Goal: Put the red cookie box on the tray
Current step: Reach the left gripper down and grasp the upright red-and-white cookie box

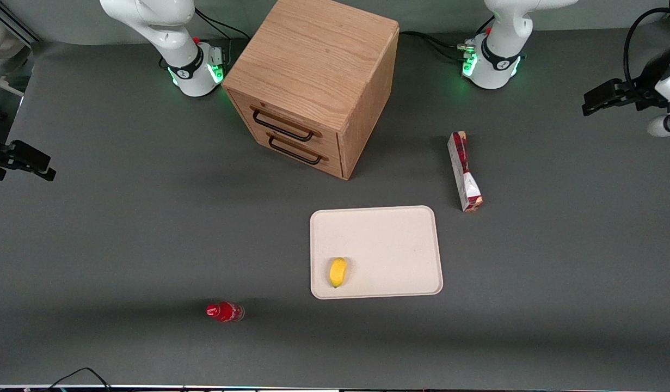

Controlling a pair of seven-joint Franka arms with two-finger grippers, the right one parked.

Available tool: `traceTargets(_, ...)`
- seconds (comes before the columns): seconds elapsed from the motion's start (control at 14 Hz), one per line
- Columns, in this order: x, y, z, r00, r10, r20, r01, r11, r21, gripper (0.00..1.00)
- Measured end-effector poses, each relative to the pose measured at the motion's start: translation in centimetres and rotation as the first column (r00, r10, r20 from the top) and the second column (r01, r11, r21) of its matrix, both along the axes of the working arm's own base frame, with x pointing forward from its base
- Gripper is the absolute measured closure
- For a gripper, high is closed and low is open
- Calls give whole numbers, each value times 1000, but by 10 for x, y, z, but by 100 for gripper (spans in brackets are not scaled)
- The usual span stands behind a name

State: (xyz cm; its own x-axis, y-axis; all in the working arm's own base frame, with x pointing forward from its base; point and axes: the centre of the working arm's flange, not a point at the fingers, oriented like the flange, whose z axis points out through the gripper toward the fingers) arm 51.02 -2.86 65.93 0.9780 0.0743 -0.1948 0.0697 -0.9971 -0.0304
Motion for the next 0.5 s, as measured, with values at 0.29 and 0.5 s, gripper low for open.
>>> traceTargets(0.29,2,-5,-6,1000,-9,-30,9,1000,-19,0)
traceTargets(0.5,14,-22,-37,996,8,-94,-18,994,-110,0)
